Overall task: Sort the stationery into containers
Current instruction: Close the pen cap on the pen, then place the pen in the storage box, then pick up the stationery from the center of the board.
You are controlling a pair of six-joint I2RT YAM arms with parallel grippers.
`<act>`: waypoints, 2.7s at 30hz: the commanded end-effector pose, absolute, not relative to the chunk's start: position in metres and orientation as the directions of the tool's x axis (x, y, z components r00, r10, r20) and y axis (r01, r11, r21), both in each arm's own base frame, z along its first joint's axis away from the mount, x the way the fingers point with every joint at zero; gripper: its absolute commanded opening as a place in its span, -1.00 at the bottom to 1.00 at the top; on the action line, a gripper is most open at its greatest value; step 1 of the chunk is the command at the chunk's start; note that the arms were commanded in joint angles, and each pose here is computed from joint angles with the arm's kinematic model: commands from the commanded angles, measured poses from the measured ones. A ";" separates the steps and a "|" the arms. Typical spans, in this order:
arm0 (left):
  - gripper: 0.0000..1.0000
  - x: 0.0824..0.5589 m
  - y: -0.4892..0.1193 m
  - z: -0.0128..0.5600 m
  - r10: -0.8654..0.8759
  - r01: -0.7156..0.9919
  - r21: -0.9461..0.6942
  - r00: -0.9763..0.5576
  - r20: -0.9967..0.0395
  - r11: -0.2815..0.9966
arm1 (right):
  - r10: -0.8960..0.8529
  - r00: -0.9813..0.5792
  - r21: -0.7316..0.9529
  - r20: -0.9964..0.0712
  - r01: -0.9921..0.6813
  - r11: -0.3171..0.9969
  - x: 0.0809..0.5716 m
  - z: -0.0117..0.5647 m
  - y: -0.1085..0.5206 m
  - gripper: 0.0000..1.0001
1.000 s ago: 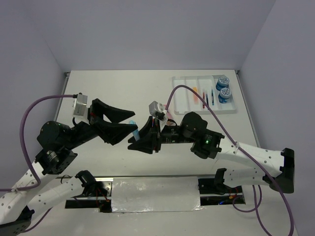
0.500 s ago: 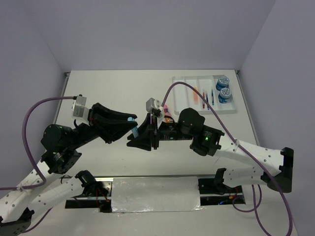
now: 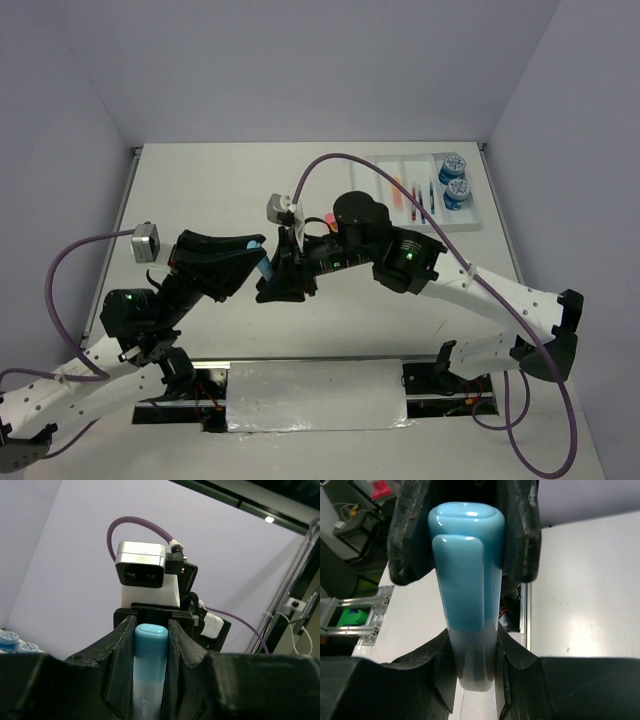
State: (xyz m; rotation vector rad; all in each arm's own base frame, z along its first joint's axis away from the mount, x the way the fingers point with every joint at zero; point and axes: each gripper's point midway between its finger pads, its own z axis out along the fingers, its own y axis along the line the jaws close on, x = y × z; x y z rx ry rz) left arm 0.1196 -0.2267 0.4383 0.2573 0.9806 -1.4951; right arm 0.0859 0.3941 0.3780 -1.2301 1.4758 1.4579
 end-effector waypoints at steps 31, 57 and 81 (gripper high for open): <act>0.99 0.185 -0.141 0.246 -0.049 0.214 -0.168 -0.473 -0.880 0.962 | 0.028 -0.843 0.104 -0.537 -0.033 0.994 0.475 0.108 0.106 -1.00; 0.99 0.175 -0.141 0.245 -0.094 0.236 -0.233 -0.483 -0.870 0.944 | 0.028 -0.823 0.125 -0.568 -0.053 0.991 0.485 0.126 0.092 0.99; 0.99 0.207 -0.079 0.221 -0.070 -0.103 -0.018 -0.526 -0.847 0.994 | -0.306 -0.820 -0.061 -0.484 -0.317 0.946 0.396 0.071 0.243 0.87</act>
